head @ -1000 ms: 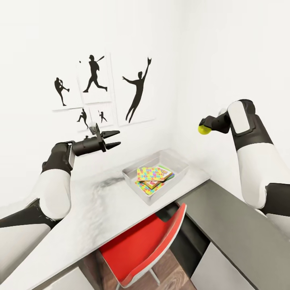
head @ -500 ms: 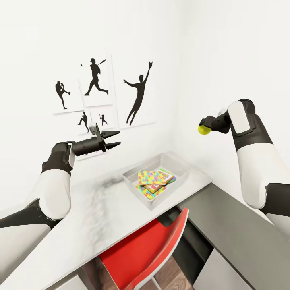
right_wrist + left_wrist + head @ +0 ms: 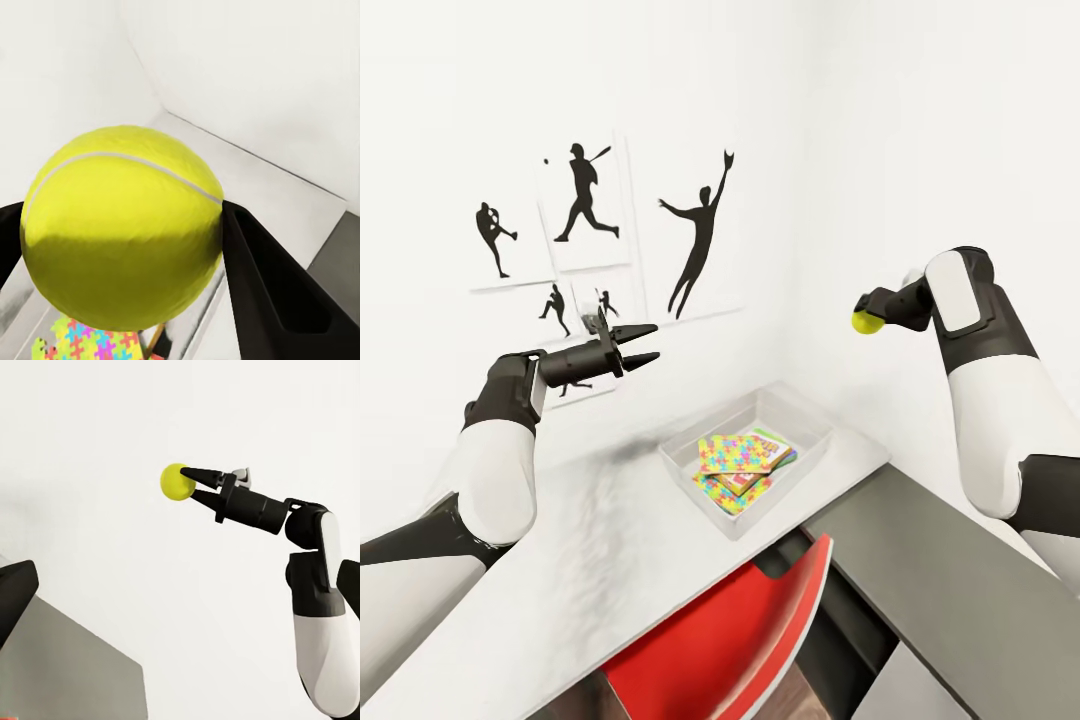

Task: Put all the toys in the child's room - the three board games (two on the bed and one on the table), the two jigsaw puzzles on the table, and the tennis ball on the table - inside the toy box on the table in the child's room.

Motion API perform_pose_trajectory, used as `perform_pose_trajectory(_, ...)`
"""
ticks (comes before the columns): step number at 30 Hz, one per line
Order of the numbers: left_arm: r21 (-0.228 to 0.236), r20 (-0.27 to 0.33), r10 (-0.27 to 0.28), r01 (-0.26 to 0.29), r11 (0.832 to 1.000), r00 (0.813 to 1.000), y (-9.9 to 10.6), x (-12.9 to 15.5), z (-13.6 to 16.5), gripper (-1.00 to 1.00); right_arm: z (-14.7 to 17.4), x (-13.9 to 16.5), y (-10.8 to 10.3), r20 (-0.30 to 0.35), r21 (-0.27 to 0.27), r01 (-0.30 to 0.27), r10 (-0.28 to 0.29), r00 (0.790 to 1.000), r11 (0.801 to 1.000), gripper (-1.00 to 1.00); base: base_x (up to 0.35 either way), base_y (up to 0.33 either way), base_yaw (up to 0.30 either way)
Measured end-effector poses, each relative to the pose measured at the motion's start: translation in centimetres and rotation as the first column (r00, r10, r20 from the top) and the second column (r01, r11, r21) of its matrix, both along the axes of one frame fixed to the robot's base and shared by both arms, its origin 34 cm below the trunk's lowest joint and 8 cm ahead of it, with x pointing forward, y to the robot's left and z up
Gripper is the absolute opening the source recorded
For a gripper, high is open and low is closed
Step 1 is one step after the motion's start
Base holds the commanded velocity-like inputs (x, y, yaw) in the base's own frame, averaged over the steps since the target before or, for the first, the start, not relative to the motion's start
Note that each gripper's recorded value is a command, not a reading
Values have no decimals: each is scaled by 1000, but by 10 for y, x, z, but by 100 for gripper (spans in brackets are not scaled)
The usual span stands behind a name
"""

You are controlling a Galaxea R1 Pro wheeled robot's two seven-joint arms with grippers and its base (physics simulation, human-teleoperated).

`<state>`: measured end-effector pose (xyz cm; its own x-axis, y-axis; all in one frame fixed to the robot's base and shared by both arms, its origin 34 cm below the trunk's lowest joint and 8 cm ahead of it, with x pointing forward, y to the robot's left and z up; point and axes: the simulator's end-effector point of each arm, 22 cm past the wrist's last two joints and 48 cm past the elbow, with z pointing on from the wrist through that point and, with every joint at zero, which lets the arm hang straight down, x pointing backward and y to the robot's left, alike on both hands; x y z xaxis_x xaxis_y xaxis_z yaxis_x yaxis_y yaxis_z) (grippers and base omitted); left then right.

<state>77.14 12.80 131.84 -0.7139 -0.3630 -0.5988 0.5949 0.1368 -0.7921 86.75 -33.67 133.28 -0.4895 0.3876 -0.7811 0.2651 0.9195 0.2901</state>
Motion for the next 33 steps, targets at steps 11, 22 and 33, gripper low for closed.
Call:
perform_pose_trajectory(11, 0, -1, 0, 0, 1000, 1000, 0, 0, 0, 100, 0, 0, 0, 0, -1, 0, 0, 1000, 1000, -100, 94, -14, -2)
perform_pose_trajectory(22, 0, -1, 0, 0, 1000, 1000, 0, 0, 0, 100, 1, 0, 0, 0, 0, 0, 0, 1000, 1000, -100, 92, -1, 0)
perform_pose_trajectory(33, 0, -3, 0, 0, 1000, 1000, 0, 1, -2, 100, -4, 1, 1, -8, -1, -2, 2, 1000, 1000, -100, 61, -10, 69)
